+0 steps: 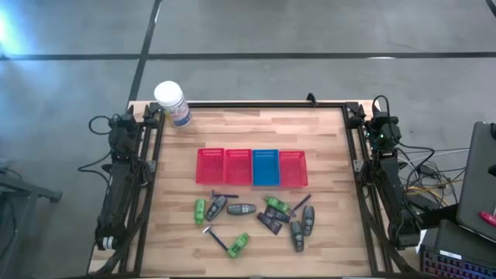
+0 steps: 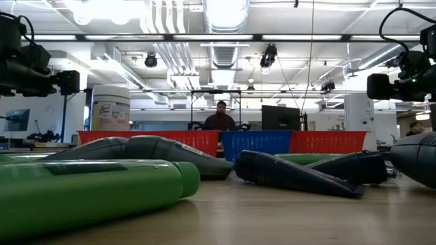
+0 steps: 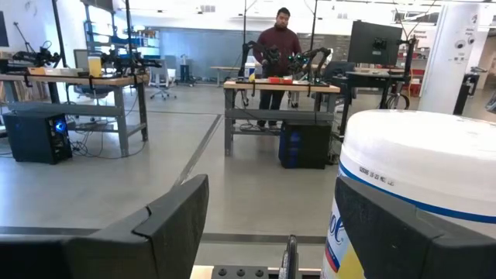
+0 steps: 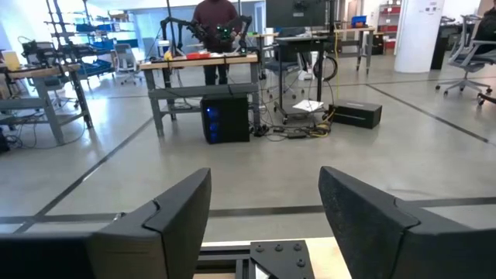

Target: Pick & Place Travel size toiletries

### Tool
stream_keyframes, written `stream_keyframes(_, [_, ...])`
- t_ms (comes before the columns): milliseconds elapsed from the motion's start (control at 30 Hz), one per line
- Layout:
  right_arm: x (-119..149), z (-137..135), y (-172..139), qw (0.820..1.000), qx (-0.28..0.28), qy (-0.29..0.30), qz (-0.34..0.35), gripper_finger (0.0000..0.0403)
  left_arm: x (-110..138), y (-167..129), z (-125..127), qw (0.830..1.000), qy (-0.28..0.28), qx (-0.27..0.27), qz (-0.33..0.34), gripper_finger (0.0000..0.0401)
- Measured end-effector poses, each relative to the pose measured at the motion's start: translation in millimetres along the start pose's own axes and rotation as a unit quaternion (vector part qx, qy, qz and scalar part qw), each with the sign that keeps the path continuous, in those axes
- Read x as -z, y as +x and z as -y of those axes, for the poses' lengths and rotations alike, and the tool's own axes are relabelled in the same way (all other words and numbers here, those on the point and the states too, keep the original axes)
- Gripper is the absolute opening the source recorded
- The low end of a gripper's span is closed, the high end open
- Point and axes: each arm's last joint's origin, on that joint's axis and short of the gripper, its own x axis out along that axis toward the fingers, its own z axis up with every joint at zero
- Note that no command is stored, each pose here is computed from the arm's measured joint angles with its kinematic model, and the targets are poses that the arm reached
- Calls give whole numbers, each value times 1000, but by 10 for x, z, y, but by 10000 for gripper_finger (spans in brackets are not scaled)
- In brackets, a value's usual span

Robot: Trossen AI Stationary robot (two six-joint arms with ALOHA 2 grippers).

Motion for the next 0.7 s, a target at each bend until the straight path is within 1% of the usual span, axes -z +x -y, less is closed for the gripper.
stream_keyframes(267, [0,0,0,1000,0,0,0,219,0,0,0,1000,0,0,0,287])
stream_keyframes(400, [0,0,0,1000,-1,2,0,222,0,0,0,1000,0,0,0,287])
stream_keyframes(433, [-1,-5,0,999,-8,32,0,224,0,0,0,1000,0,0,0,287])
stream_keyframes(467, [-2,-15,-1,995,-26,92,-3,226,0,0,0,1000,0,0,0,287])
stream_keyframes(500, [0,-27,-2,985,-45,164,-10,229,0,0,0,1000,0,0,0,287])
stream_keyframes(567, [10,-44,-4,953,-71,294,-32,234,1,0,0,1000,0,0,0,287])
stream_keyframes(600, [21,-51,-5,936,-80,340,-46,238,0,0,0,1000,0,0,0,287])
stream_keyframes(633, [35,-62,-8,921,-93,373,-64,241,0,0,0,1000,0,0,0,287])
stream_keyframes(667, [47,-78,-12,903,-114,406,-86,244,0,0,0,1000,0,0,0,287])
stream_keyframes(700, [53,-100,-18,880,-140,440,-110,248,0,0,0,1000,0,0,0,287])
